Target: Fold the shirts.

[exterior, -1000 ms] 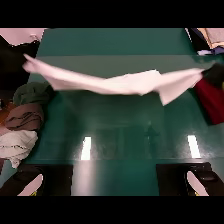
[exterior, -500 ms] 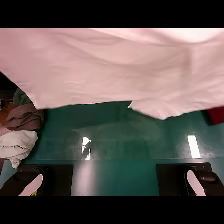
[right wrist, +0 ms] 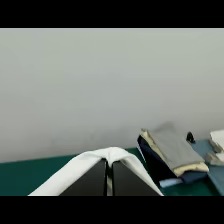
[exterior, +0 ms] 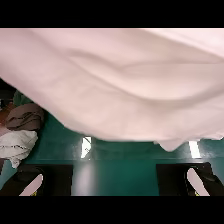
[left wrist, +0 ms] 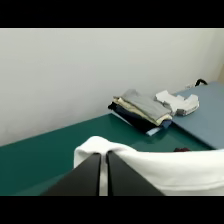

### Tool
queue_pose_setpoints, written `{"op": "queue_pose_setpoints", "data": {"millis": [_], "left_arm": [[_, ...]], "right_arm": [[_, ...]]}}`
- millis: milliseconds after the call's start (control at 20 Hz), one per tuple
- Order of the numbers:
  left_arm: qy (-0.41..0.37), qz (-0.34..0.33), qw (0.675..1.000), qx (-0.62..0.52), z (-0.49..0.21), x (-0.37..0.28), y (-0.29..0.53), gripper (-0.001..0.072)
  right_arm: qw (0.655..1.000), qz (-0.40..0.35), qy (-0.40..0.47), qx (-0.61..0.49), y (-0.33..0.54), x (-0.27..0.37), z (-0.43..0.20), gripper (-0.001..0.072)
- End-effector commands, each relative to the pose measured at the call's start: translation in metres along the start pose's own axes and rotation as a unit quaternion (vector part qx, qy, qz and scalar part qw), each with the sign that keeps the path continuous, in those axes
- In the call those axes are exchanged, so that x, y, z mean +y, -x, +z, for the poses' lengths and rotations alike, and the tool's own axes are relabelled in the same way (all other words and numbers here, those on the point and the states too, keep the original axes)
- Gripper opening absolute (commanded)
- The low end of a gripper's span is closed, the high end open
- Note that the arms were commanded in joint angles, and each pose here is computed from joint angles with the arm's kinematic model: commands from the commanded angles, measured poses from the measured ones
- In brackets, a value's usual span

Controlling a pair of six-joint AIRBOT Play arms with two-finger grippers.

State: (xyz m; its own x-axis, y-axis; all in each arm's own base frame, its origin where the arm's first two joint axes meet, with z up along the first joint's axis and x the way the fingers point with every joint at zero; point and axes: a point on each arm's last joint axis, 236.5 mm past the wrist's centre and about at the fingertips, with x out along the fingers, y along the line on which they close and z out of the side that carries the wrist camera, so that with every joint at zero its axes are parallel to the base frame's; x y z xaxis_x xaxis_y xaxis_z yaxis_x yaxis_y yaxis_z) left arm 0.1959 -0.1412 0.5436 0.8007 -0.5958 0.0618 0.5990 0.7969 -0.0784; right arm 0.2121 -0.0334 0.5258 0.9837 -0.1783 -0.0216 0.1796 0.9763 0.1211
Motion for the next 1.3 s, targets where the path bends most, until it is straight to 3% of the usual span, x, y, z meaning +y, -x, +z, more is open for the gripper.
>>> {"op": "queue_pose_setpoints", "data": {"millis": [0,200,400,750,1100,1250], "left_arm": [[0.022,0.046,0.993,0.109,-0.071,0.047,-0.03,0.0033],[0.094,0.105,0.951,0.276,-0.212,0.124,-0.076,0.0033],[0.112,0.13,0.93,0.325,-0.308,0.179,-0.121,0.0033],[0.095,0.179,0.913,0.355,-0.398,0.254,-0.171,0.0033],[0.054,0.219,0.923,0.311,-0.411,0.298,-0.197,0.0033],[0.01,0.234,0.913,0.335,-0.424,0.314,-0.191,0.0033]], "right_arm": [[0.989,0.026,-0.029,0.144,-0.053,-0.003,-0.061,0.002],[0.936,0.066,-0.063,0.339,-0.124,0.003,-0.185,0.0019],[0.896,0.045,0.011,0.442,-0.182,0.017,-0.292,0.0019],[0.902,0.071,0.038,0.425,-0.272,0.058,-0.394,0.0019],[0.914,0.032,0.003,0.404,-0.322,0.026,-0.426,0.002],[0.91,0.007,-0.014,0.414,-0.328,0.002,-0.438,0.0019]]}}
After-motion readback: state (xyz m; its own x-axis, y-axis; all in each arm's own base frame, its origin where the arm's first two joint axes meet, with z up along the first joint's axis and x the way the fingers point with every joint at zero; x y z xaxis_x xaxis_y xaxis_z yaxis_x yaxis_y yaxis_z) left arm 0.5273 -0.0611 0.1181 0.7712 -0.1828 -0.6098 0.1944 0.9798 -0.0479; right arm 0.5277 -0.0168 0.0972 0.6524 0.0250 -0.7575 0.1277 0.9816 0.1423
